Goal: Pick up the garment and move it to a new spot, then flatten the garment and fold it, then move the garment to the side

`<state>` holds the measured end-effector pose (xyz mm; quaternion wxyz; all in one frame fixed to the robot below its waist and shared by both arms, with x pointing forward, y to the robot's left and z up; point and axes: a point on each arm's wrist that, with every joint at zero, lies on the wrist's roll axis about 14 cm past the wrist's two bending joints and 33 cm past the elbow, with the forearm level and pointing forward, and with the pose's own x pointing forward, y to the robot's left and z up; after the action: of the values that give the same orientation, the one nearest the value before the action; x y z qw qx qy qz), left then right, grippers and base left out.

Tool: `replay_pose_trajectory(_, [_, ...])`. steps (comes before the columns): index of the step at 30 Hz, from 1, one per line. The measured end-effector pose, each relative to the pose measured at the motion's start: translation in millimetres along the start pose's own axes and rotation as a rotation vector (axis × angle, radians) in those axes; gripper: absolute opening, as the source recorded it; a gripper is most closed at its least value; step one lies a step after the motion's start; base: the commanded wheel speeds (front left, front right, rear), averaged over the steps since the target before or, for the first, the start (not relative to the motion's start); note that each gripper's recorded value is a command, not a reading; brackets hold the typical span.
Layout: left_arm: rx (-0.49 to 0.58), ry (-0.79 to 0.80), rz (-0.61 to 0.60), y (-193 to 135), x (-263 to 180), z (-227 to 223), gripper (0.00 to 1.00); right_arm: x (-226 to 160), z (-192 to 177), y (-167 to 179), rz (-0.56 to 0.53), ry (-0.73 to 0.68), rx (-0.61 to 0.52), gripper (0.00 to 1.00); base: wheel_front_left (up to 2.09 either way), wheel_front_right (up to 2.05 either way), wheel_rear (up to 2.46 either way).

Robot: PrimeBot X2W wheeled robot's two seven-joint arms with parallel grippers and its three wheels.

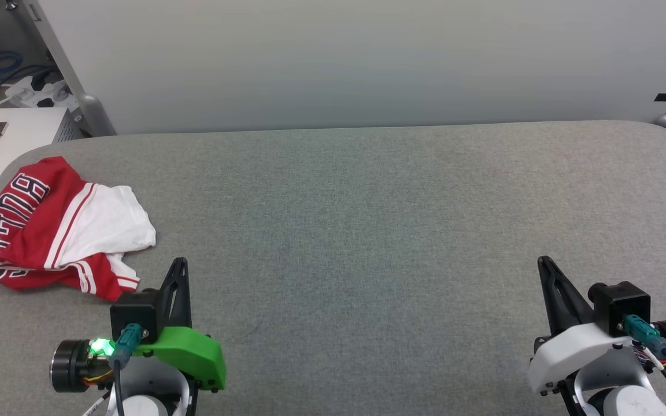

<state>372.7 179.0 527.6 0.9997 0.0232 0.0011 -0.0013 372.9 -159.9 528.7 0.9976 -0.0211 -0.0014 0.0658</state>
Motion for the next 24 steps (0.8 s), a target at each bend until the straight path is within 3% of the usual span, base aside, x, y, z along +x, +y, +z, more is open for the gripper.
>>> replay_pose_trajectory(20, [0.0,0.0,0.0,0.0,0.0,0.0,0.0,0.0,0.1,-0.1,0.0,0.0,0.0,0.0,0.0,0.0,0.0])
replay_pose_trajectory(21, [0.0,0.0,0.0,0.0,0.0,-0.1,1.0,0.0,-0.1,-0.2,0.0,0.0,0.001,1.0,0.0,0.0,0.0])
replay_pose_trajectory(24, [0.0,0.0,0.001,0.3,0.0,-0.1,1.0,0.0,0.0,-0.3,-0.001,0.0,0.001,1.0,0.0,0.0,0.0])
